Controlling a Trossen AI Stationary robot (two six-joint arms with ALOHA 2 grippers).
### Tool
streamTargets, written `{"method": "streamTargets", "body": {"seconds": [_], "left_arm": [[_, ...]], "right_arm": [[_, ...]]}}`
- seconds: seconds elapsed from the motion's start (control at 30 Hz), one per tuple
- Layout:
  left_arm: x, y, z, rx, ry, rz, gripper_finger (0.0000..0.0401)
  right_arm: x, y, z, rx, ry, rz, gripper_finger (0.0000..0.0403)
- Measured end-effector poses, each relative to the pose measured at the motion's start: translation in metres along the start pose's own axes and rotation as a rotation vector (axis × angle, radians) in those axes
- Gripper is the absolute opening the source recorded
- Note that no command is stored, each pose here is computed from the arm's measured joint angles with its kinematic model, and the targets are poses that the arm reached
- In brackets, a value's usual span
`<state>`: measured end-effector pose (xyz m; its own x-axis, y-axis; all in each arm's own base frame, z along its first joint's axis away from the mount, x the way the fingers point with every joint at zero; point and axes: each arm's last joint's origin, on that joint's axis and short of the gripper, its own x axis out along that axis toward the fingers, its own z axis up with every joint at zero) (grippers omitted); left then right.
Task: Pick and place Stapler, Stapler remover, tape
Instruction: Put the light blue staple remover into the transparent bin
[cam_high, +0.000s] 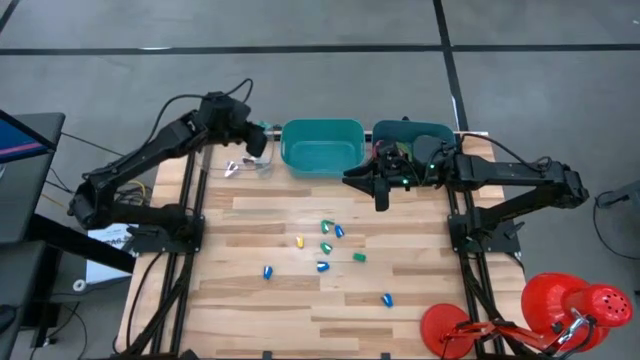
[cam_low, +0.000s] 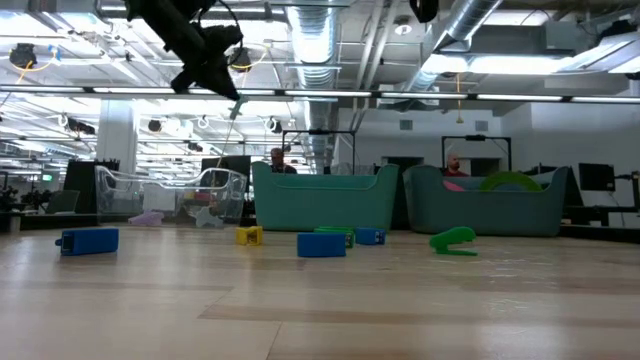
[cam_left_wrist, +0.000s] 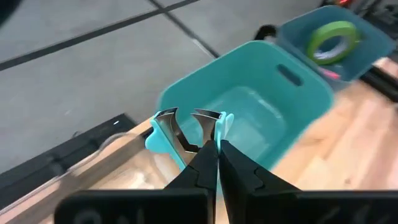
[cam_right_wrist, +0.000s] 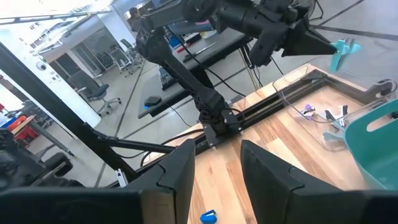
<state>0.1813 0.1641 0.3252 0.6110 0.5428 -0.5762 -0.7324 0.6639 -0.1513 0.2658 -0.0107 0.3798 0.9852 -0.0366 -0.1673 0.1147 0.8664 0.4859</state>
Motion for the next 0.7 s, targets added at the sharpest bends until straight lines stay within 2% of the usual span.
{"method": "streamTargets", "body": {"seconds": [0.17, 0.47, 0.7], "left_arm": [[0.003, 0.012, -0.007, -0.021, 0.038, 0.083, 0.0003], [0.028, 0.028, -0.059, -0.051, 0.21, 0.179, 0.0003], [0.034, 0.032, -0.078, -0.048, 0.253, 0.209, 0.0003]], "right_arm": [[0.0, -0.001, -0.001, 0.0, 0.012, -0.007, 0.0122], [0.0, -0.001, -0.002, 0.0, 0.014, -0.009, 0.0122], [0.0, -0.001, -0.002, 0.001, 0.014, -0.013, 0.0122]]}}
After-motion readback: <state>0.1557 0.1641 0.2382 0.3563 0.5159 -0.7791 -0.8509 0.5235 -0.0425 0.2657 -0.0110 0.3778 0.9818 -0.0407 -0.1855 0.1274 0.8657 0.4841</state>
